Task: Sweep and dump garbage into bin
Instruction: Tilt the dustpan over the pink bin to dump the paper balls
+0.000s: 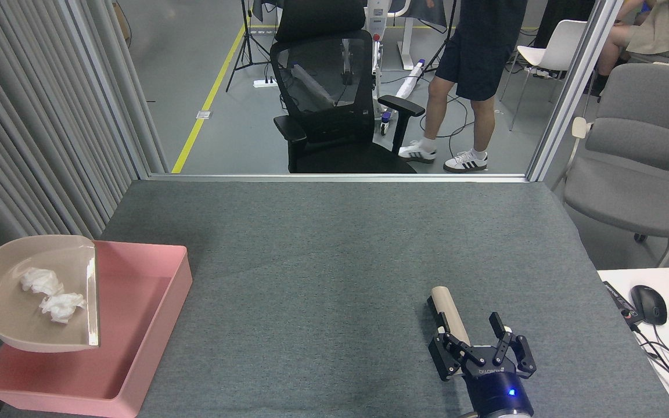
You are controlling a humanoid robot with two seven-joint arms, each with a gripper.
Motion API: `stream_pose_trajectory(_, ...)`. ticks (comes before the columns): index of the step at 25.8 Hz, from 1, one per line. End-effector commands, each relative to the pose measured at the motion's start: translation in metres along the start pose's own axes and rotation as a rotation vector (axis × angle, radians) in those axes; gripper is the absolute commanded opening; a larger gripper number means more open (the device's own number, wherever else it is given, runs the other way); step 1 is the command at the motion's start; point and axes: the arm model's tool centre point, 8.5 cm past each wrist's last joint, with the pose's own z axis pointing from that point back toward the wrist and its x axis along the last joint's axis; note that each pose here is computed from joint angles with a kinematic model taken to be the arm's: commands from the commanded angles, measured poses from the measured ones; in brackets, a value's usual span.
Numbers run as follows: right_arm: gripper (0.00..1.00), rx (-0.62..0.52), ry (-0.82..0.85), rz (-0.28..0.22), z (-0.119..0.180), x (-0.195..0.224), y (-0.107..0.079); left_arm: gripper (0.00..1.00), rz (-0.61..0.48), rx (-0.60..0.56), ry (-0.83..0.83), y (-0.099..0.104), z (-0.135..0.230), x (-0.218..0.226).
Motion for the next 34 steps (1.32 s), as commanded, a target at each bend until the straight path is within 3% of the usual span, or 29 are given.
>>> stream_pose_trajectory(1,0.99,-0.003,0.000,-0.001,0.001,0.000,0.000,0.26,-0.088,-0.033,-0.025,0.000,-0.009,0.010)
stream_pose_trajectory(10,0.99,-0.002,-0.004,0.000,0.002,0.002,0.001,0.27,-0.284,-0.078,-0.040,0.021,-0.031,0.034)
stream_pose_trajectory(15,0.99,-0.003,-0.003,0.002,0.003,0.001,0.001,0.27,-0.270,-0.042,-0.038,0.034,-0.042,0.041)
stream_pose_trajectory(20,0.99,-0.003,-0.003,0.000,0.003,0.001,0.001,0.26,-0.168,0.022,-0.008,0.045,-0.045,0.035)
stream_pose_trajectory(23,0.99,-0.003,-0.002,0.002,0.003,0.001,0.001,0.26,-0.030,0.079,0.013,0.053,-0.048,0.038)
stream_pose_trajectory(26,0.99,-0.002,0.000,0.002,0.003,0.000,0.002,0.26,0.101,0.109,-0.037,0.060,-0.056,0.061)
stream_pose_trajectory(28,0.99,-0.002,0.000,0.002,0.003,0.000,0.001,0.27,0.124,0.107,-0.082,0.060,-0.064,0.084)
stream_pose_trajectory(30,0.99,-0.002,0.001,0.003,0.003,-0.001,0.001,0.27,0.130,0.086,-0.136,0.049,-0.071,0.107)
stream_pose_trajectory(34,0.99,-0.004,0.012,0.011,0.006,-0.007,0.001,0.28,0.326,0.028,-0.193,0.009,-0.078,0.139)
